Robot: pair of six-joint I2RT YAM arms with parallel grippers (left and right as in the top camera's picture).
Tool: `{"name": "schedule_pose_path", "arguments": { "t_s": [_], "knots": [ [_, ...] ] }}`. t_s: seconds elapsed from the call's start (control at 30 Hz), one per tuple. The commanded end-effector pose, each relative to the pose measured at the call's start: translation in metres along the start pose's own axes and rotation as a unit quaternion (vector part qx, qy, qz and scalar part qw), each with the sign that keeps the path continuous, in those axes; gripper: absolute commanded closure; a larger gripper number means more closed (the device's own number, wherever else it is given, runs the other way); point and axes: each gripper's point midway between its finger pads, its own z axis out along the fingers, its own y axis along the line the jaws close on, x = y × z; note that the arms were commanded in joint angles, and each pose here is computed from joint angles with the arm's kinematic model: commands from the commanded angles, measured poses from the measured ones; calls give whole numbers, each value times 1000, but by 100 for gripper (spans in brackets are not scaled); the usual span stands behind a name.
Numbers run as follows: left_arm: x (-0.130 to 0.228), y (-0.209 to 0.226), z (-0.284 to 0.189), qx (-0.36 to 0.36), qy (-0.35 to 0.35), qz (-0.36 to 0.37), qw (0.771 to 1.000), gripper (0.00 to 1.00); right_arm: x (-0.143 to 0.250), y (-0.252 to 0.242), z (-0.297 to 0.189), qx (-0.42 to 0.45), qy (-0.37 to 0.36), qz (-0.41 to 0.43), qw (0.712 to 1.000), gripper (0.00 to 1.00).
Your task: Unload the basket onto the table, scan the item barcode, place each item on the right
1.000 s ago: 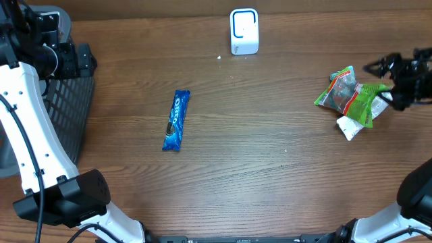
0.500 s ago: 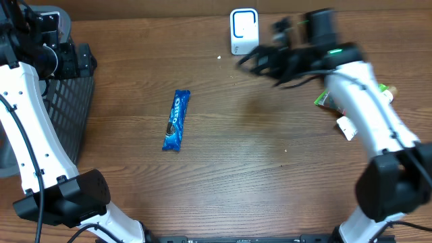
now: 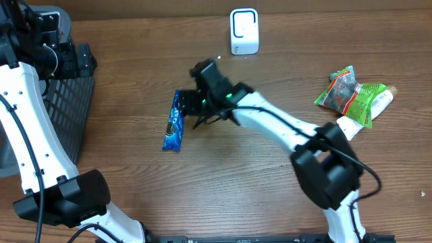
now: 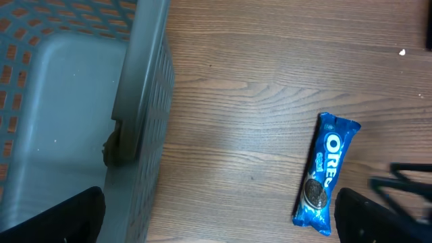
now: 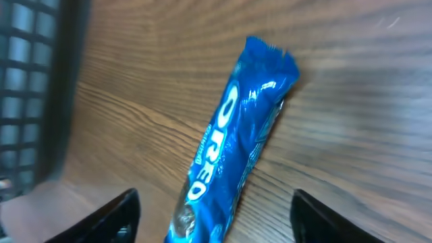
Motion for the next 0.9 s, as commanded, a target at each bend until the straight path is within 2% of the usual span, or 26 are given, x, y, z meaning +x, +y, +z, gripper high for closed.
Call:
{"name": "schedule_pose_path", "arguments": {
  "t_s": [0.0, 0.07, 0.37, 0.53, 0.63, 0.7, 0.87],
  "knots": [
    [-2, -5, -8, 4, -11, 15, 1000, 0, 4, -2, 18, 17, -12, 15, 1000, 33],
    [-2, -6, -8, 4, -11, 15, 1000, 0, 8, 4, 25, 8, -10, 12, 1000, 40],
    [-2, -6, -8, 4, -11, 15, 1000, 0, 36, -12, 60, 21, 25, 25, 999, 58],
    [-2, -6, -8, 4, -11, 15, 1000, 0, 42, -17, 62, 28, 37, 29, 999, 73],
    [-2, -6, -8, 4, -11, 15, 1000, 0, 44, -22, 61, 35, 43, 33, 998, 89],
    [-2, -6, -8, 4, -11, 15, 1000, 0, 43, -26, 58, 40, 47, 38, 997, 95],
    [-2, -6, -8, 4, -11, 15, 1000, 1, 33, -30, 39, 39, 52, 29, 997, 96]
  ]
}}
